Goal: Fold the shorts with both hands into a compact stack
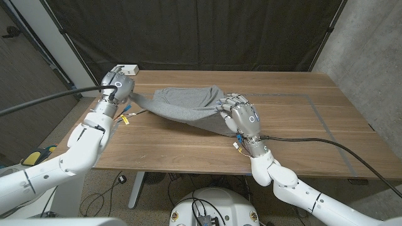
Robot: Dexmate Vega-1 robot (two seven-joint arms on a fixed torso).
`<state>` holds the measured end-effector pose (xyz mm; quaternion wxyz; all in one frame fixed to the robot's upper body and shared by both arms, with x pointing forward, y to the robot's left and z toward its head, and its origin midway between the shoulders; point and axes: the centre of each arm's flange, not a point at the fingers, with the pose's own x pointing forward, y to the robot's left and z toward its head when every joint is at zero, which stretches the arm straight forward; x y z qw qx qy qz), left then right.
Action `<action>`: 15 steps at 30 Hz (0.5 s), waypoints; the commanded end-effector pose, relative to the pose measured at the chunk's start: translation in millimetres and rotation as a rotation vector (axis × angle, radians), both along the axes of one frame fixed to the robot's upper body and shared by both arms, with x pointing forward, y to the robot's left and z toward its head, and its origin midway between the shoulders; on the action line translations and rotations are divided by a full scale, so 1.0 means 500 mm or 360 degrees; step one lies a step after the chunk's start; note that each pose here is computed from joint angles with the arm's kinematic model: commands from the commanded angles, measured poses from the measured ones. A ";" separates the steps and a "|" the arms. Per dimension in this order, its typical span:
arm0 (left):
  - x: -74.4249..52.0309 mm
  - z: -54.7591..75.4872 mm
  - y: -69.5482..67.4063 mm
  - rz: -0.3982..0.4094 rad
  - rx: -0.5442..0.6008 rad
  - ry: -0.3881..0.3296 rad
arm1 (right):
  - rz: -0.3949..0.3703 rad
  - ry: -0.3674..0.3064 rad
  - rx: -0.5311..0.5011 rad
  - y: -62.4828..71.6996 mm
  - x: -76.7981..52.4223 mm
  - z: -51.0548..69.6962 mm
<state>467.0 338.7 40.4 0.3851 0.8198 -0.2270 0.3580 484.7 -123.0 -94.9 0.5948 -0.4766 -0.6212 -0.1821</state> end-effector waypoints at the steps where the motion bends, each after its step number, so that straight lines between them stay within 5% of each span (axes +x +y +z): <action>1: 0.019 0.054 -0.028 0.0056 0.0046 -0.0007 | 0.0044 -0.0038 -0.0003 0.001 0.054 0.070; 15: 0.057 0.095 -0.035 0.0157 0.0044 0.0053 | 0.0087 -0.0029 -0.0011 0.022 0.135 0.130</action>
